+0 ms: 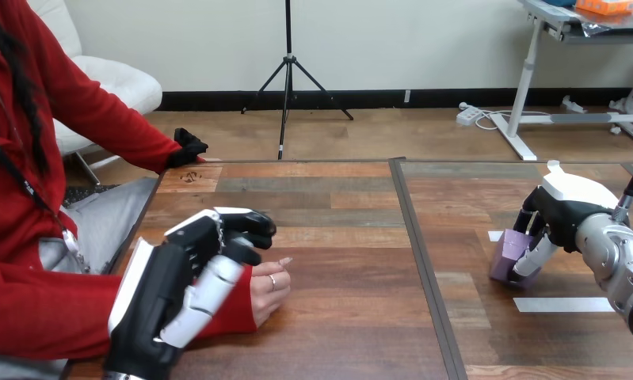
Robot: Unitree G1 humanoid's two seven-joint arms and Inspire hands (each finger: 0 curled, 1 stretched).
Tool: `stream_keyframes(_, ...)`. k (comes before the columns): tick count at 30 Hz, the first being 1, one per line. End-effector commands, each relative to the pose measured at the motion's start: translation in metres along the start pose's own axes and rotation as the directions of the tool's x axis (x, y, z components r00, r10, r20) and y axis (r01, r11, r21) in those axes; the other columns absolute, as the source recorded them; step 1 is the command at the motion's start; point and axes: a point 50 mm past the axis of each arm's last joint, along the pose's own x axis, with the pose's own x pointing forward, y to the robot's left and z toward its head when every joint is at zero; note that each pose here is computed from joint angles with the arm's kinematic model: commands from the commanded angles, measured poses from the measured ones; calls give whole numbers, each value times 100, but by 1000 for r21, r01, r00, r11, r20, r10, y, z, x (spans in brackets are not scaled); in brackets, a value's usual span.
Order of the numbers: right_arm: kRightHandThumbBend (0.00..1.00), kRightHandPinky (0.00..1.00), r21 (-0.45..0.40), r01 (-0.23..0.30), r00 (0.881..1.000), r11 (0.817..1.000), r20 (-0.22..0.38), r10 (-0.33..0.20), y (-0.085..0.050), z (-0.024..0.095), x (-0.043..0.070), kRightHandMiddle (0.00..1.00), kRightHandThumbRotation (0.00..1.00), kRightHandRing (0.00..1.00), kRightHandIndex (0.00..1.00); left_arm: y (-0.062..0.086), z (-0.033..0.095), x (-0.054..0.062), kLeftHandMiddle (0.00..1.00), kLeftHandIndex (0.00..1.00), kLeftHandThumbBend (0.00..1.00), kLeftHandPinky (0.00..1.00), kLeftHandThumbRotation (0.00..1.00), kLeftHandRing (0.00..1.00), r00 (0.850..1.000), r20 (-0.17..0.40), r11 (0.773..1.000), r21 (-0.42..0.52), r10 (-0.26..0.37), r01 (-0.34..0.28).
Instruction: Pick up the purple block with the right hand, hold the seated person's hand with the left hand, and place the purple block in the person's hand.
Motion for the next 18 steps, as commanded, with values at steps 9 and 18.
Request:
stream_keyframes(9, 71, 44, 64, 85, 992, 994, 83, -90, -20, 19, 1, 56, 0, 53, 50, 24, 19, 8, 86, 85, 94, 79, 64, 84, 1000, -1, 875, 484, -28, 25)
stream_keyframes(18, 71, 47, 81, 89, 990, 993, 100, -97, -22, 21, 1, 58, 0, 55, 51, 25, 15, 9, 89, 89, 97, 83, 57, 86, 999, 2, 780, 624, -43, 32)
